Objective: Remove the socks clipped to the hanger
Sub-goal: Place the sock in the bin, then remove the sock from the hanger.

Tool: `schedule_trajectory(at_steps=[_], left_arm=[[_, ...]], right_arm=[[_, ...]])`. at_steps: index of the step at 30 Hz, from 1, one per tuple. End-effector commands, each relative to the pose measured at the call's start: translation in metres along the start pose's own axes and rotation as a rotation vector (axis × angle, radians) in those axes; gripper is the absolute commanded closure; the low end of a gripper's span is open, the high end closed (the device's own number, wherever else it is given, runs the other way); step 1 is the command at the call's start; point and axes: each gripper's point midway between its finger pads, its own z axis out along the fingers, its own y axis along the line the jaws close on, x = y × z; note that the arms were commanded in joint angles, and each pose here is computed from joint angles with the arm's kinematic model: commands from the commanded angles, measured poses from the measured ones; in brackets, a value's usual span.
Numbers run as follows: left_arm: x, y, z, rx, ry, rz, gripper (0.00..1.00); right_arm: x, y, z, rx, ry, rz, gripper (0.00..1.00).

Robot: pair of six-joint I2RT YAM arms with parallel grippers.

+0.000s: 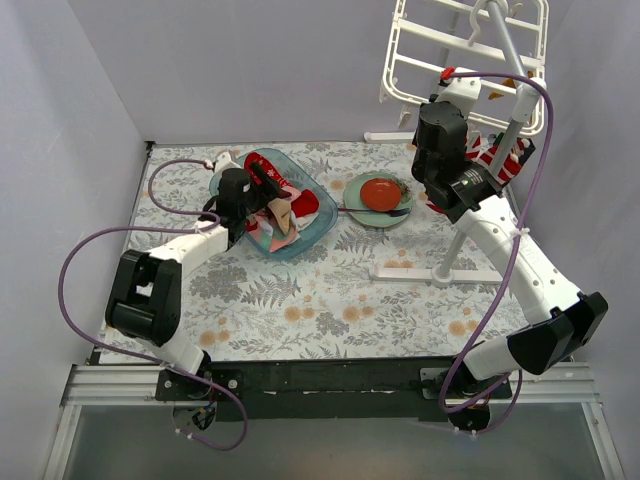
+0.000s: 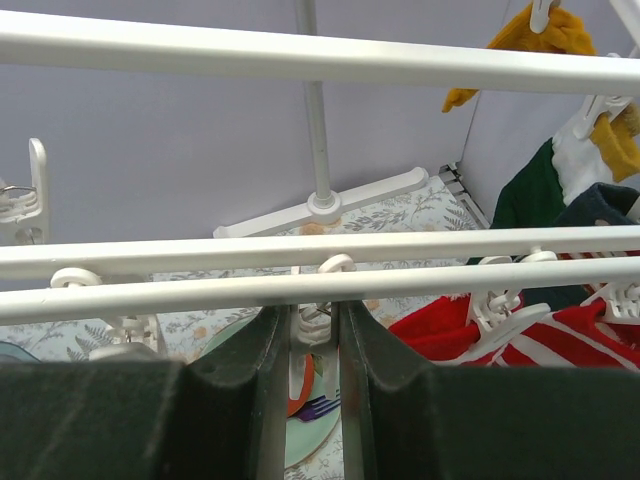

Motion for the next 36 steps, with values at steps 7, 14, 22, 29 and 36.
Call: schedule_trajectory(at_steps=[7, 14, 22, 29, 36], left_arm=[[-0.085, -0.058, -0.064, 0.143, -0.196, 0.061, 0.19], [-0.084, -0.107, -0.093, 0.367, -0.175, 0.13, 0.25], [0.002, -0.207, -0.122, 0.719, -0.039, 0.228, 0.27], [0.057, -0.278, -0.142, 1.04, 0.026, 0.319, 0.27], [0.081, -0.308, -0.125, 1.146, 0.035, 0.318, 0.26]], right_arm=[[-0.016, 0.002, -0.003, -0.015, -0.025, 0.011, 0.99], [-0.018, 0.003, -0.005, -0.023, -0.018, 0.009, 0.99], [-0.009, 0.011, -0.006, -0.063, 0.036, 0.003, 0.99], [-0.003, 0.025, -0.01, -0.132, 0.091, 0.008, 0.99], [-0.001, 0.036, -0.015, -0.2, 0.132, 0.027, 0.99]])
